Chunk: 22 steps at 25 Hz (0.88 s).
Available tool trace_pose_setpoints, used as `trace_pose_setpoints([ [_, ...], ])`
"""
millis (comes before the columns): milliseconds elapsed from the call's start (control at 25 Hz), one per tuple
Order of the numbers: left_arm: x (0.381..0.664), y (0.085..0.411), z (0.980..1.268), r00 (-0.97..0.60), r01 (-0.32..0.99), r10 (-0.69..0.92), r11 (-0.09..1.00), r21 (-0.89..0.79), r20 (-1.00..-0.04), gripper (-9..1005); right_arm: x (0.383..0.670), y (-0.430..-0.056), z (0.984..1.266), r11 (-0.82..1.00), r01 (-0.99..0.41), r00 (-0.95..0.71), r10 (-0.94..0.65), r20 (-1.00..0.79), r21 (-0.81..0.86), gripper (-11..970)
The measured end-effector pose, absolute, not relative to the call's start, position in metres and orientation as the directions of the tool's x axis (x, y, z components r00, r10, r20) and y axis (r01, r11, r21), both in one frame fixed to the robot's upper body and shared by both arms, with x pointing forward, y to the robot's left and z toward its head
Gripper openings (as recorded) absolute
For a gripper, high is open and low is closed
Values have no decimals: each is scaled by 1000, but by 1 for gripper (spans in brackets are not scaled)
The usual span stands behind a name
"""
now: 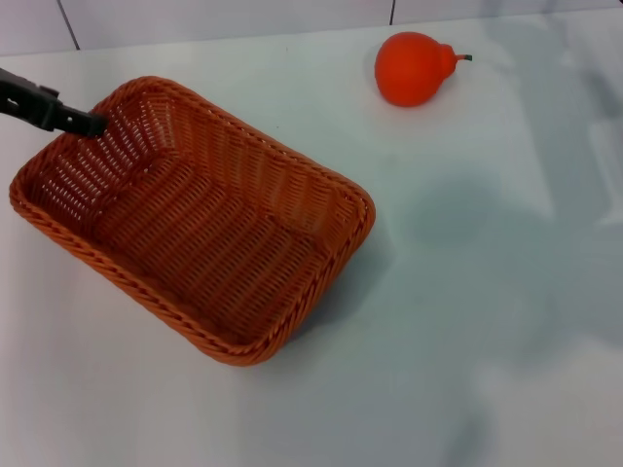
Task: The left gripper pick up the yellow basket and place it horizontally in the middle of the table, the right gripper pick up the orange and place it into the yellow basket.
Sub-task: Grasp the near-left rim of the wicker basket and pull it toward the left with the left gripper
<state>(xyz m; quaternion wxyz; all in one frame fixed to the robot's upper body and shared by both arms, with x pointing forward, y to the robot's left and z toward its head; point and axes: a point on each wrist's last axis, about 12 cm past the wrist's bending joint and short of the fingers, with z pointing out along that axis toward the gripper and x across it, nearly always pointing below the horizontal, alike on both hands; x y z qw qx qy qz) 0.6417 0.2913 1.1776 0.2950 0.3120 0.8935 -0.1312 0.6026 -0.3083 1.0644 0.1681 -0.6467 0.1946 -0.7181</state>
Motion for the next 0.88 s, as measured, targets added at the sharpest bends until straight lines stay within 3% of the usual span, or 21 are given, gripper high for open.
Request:
trace_pose_setpoints([
  [600,647,273,1156,-652,661,549,749,-38,-524,834,602,-307,1064,-867,-10,-104,-495,863,-498,906],
  [880,649,268,1155,-647,673,561,739,-40,-517,486,602,-307,1063,-866,-15,-99,-496,863,-499,902],
])
